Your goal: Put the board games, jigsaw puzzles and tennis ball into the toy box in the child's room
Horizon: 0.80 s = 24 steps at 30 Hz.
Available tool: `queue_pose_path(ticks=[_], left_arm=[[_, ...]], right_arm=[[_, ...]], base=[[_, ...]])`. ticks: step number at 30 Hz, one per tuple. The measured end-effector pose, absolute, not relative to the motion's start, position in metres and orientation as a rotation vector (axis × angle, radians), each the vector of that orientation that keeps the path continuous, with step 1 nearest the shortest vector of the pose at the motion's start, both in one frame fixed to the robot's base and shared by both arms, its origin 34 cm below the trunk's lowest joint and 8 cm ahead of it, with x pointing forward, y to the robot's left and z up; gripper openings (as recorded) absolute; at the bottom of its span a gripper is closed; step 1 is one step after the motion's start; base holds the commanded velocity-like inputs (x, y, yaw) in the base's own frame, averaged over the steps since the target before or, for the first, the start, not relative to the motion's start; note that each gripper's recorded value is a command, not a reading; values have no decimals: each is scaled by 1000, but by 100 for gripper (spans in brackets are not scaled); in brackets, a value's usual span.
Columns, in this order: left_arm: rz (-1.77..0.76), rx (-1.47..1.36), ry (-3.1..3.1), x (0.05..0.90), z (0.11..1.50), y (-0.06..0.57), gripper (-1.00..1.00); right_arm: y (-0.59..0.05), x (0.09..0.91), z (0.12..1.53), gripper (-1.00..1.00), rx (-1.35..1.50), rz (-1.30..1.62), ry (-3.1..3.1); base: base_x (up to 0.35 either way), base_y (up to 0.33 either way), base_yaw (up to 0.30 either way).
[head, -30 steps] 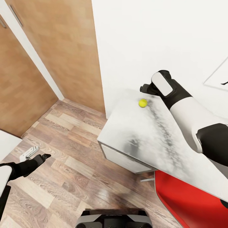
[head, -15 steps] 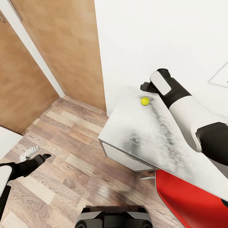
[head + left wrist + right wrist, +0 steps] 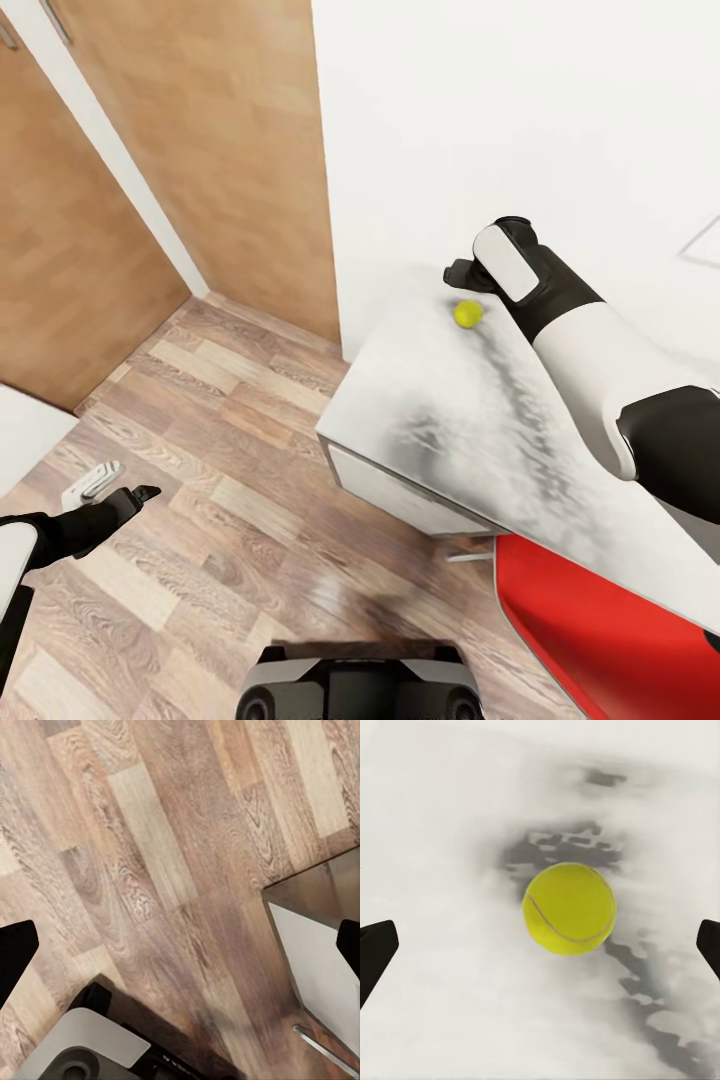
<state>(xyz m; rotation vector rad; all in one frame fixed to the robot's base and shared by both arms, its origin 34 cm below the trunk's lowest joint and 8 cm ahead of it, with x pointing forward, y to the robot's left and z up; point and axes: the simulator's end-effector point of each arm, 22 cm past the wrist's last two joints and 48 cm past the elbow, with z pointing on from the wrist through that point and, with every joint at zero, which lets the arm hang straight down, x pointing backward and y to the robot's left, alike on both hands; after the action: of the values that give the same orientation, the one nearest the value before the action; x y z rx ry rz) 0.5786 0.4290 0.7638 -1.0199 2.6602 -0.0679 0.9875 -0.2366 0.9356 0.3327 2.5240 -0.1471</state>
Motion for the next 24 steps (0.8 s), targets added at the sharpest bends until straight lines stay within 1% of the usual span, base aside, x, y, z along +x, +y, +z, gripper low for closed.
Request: queue_pose_path(ticks=[16,24], left_arm=[[-57,-1028,2683,572,752,429,100],[-53,-1030,2690,570,748,429,100]], right_arm=[[-237,985,912,100,329,-158,2549],[-242,984,903,100,341,-165,2553]], base=[[0,0,67],[0,0,34]])
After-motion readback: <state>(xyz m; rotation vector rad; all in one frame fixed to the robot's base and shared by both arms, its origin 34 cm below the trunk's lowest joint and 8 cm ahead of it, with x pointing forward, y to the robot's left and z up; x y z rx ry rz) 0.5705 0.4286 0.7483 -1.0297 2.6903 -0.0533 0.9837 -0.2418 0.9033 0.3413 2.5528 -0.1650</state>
